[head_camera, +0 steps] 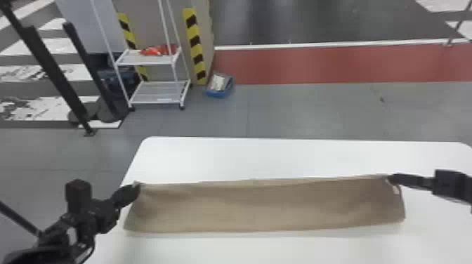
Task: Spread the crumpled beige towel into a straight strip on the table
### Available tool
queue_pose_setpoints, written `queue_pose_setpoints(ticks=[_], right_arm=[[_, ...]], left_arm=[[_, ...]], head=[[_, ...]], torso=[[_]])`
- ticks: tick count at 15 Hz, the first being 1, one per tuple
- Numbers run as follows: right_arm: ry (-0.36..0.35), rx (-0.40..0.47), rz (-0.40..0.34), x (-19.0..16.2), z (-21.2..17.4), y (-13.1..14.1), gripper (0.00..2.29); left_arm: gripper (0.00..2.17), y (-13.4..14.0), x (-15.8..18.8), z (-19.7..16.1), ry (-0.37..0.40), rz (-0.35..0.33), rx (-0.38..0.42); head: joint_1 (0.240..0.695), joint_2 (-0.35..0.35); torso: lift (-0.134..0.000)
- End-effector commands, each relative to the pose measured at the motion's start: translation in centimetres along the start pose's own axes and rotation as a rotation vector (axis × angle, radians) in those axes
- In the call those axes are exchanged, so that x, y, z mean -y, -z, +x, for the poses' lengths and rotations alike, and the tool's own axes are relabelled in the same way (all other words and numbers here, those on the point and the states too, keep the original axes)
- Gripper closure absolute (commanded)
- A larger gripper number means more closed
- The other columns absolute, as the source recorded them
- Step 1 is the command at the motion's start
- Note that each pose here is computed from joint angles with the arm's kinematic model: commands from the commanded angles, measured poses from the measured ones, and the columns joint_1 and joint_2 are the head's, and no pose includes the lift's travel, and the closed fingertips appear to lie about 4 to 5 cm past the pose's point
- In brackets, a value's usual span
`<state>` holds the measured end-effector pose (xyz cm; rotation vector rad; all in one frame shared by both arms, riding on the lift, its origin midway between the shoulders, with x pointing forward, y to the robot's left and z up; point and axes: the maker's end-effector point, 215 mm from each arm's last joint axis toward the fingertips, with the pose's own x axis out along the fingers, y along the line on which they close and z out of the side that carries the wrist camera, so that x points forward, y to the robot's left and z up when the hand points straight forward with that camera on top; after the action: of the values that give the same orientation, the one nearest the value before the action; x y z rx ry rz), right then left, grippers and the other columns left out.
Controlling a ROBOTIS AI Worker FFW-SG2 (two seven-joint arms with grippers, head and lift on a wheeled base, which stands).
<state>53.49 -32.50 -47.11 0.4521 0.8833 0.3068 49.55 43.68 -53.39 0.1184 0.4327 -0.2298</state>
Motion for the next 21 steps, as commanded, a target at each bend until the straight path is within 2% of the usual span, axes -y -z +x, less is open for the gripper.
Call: queue_pose_setpoints(ticks=[1,5,7,9,16,18,20,21], right_arm=[[0.034,-0.047,-0.021,0.3,1.0,0.9,1.47],[0.088,-0.082,-0.045,1.7,2.3,1.0,1.47],[0.112,-0.070,-0.073,2.3,2.8,0.4,1.47],[0.109,-0.004,-0.136,2.3,3.5,-1.2,1.47],[0.182,-0.021,-0.232,3.4,6.5,-0.7,1.47],[0.186,-0.021,-0.237,3.4,6.9,-0.7,1.46],[0.207,-0.027,-0.245,3.8,7.1,-0.4,1.18],[0.211,-0.026,-0.240,3.8,7.3,-0.3,0.72]], left_arm=[[1.70,0.2,0.1,0.0,0.001,0.006,-0.006],[1.70,0.2,0.1,0.1,-0.003,0.006,-0.007],[1.70,0.1,0.0,0.1,-0.004,0.009,-0.006],[1.70,0.1,0.0,0.1,-0.007,0.010,-0.003],[1.70,0.1,0.4,0.2,-0.004,0.017,-0.003],[1.70,0.2,0.6,0.4,-0.001,0.023,-0.008],[1.70,0.2,0.5,0.4,-0.009,0.028,-0.008],[1.64,0.1,0.6,0.5,-0.011,0.027,-0.006]], head=[[0.695,0.119],[0.695,0.119],[0.695,0.117],[0.695,0.110],[0.695,0.106],[0.695,0.106],[0.695,0.105],[0.695,0.104]], torso=[[0.000],[0.000],[0.000],[0.000],[0.000],[0.000],[0.000],[0.000]])
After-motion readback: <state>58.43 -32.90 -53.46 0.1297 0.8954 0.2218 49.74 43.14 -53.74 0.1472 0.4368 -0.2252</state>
